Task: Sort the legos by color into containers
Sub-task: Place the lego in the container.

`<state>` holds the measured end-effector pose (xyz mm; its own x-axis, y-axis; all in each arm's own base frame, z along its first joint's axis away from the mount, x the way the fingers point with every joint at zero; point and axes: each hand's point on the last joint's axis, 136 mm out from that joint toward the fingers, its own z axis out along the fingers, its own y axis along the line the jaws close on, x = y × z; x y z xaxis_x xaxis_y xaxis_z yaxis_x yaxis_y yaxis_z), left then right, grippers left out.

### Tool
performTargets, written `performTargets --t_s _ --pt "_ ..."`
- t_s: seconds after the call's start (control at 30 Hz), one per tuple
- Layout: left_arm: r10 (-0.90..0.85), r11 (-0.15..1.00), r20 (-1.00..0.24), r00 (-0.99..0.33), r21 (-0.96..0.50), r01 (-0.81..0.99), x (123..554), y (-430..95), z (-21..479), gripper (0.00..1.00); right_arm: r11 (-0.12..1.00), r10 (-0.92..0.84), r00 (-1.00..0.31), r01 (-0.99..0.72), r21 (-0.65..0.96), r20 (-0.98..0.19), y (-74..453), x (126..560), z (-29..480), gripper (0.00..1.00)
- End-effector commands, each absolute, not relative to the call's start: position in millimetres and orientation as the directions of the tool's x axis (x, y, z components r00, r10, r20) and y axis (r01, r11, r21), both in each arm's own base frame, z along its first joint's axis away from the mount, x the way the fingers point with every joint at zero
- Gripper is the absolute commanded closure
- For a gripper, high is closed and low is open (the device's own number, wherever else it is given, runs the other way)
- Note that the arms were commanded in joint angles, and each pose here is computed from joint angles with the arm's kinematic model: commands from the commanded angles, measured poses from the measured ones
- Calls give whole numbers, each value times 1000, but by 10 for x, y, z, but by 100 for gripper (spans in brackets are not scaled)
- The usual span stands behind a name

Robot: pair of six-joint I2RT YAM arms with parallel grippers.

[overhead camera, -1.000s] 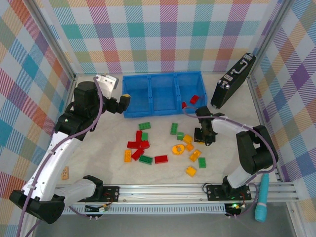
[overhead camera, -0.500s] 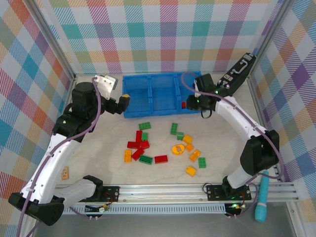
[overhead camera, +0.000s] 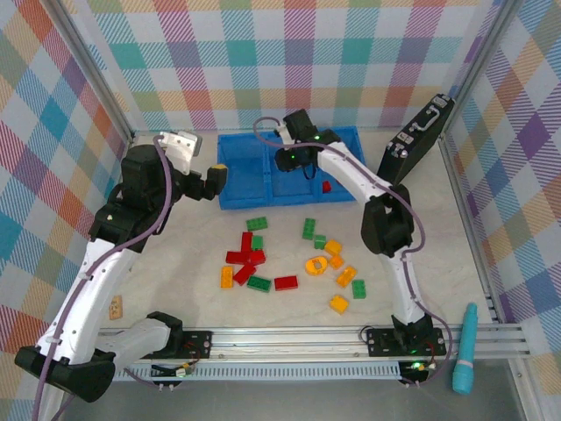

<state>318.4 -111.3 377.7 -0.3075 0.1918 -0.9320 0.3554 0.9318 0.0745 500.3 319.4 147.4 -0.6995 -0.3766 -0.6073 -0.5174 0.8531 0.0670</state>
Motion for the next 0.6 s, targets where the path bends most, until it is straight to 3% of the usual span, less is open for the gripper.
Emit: performTargets --t_s 0.0,0.33,0.57 --pt "168 941 -939 -299 62 334 3199 -1068 3881 0 833 -438 -682 -553 20 -586 3224 5021 1401 72" --pt "153 946 -942 -299 53 319 3238 -1046 3830 0 846 -469 -730 -533 -14 -497 3156 4954 858 70" --pt "154 949 -939 -306 54 312 3260 -1031 3788 0 854 -448 -740 -521 6 -501 3175 4938 912 59"
